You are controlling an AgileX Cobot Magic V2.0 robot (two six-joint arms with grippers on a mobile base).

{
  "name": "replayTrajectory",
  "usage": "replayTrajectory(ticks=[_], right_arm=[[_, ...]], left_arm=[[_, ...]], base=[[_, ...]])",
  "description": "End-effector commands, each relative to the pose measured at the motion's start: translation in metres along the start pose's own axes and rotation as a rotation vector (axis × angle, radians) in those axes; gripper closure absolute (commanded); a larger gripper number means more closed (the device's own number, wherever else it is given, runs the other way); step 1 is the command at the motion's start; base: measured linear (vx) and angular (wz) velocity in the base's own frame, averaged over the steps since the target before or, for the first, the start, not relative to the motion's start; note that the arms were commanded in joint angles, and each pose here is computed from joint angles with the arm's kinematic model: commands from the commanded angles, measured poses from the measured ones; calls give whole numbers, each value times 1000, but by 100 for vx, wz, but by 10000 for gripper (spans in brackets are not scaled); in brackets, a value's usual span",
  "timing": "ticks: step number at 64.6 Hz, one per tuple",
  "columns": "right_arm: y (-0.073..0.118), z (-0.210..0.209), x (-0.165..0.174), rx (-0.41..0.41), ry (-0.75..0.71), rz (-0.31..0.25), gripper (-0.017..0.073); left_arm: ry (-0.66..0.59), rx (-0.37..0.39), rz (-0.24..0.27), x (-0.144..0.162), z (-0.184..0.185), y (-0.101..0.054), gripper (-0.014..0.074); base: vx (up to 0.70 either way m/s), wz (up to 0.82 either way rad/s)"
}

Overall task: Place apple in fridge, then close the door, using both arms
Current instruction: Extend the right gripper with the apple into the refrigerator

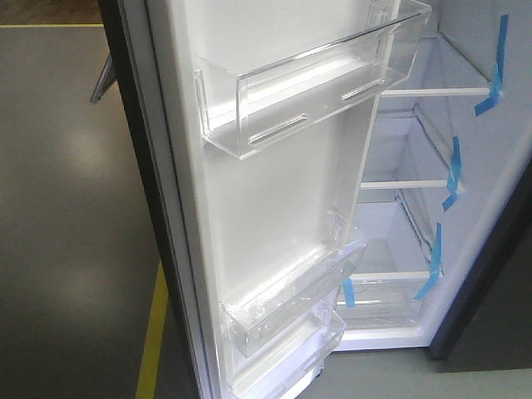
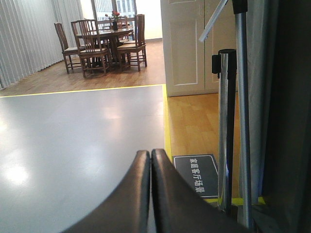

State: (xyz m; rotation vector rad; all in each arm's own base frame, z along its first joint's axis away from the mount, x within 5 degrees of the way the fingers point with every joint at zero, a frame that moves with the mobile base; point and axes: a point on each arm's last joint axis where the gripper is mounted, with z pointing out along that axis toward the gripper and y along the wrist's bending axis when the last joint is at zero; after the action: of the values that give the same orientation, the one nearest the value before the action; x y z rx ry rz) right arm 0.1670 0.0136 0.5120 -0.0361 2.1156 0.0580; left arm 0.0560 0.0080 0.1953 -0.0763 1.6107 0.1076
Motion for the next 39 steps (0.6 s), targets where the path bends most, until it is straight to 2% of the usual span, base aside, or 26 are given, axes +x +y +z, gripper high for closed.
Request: replayTrajectory(ticks=[1, 33, 39], right_arm=[[0, -13, -11, 0, -118, -2, 481], [-3, -13, -11, 27, -121, -12, 481], [-2, -13, -14, 25, -158, -12, 481]], left_arm=[[-51, 18, -3, 3, 0, -2, 599], [-51, 18, -3, 3, 0, -2, 599], [-51, 18, -3, 3, 0, -2, 599]], base=[[0, 0], [0, 0], [0, 0]])
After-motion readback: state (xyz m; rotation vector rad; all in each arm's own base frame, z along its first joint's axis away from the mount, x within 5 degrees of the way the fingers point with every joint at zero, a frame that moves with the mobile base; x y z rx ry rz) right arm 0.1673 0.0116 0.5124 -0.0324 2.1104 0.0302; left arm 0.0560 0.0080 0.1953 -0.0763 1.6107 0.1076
